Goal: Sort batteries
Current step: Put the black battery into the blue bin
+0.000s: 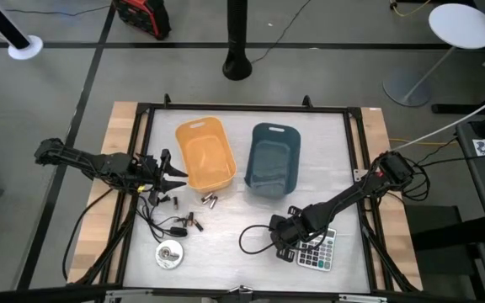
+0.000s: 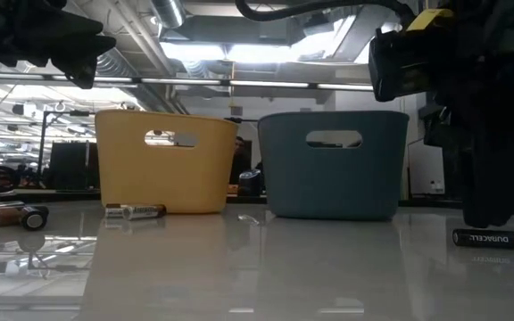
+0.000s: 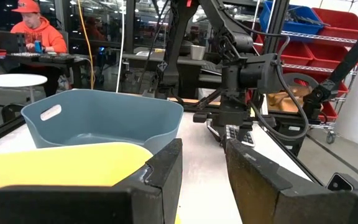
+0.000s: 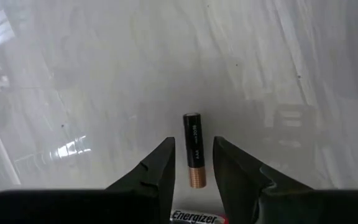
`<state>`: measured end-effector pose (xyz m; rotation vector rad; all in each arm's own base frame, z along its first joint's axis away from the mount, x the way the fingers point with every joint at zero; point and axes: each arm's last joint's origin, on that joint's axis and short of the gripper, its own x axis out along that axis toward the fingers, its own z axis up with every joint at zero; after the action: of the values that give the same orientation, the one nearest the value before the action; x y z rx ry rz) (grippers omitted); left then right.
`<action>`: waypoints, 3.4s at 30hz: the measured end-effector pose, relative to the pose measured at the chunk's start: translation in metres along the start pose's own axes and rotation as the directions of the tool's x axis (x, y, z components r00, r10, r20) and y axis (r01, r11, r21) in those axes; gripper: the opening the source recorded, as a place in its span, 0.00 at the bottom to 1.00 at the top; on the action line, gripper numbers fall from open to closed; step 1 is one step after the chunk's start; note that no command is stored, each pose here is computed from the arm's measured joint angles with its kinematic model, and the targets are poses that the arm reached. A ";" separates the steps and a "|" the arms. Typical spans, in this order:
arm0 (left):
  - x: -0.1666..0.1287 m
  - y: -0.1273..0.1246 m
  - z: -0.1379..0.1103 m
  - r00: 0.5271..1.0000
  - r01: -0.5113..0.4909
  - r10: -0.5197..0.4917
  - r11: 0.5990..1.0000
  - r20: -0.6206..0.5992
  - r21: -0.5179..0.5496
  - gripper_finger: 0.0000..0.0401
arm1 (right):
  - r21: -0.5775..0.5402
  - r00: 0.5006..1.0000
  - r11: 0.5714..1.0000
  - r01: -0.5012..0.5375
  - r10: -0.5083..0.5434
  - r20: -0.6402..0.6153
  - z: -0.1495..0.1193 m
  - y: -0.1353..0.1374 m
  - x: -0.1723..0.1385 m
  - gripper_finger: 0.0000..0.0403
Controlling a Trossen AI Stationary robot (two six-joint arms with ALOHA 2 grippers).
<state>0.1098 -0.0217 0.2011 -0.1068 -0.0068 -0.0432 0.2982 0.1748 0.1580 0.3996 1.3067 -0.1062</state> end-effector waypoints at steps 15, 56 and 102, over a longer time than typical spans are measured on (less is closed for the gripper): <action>0.000 0.000 0.000 1.000 0.000 0.000 1.000 -0.001 0.000 0.29 | 0.025 0.998 0.999 0.035 -0.034 -0.050 -0.002 -0.002 0.019 0.27; 0.000 0.000 0.000 1.000 0.000 0.000 1.000 0.001 0.000 0.29 | -0.097 1.000 0.995 -0.009 0.008 -0.003 0.026 0.028 -0.016 0.05; 0.000 0.000 0.000 1.000 0.000 0.000 1.000 0.000 0.004 0.29 | -0.254 0.881 0.848 0.465 -0.472 0.040 0.149 -0.104 -0.139 0.06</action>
<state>0.1098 -0.0217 0.2012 -0.1025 -0.0073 -0.0429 0.3665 0.0067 0.2973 -0.1513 1.4004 -0.3403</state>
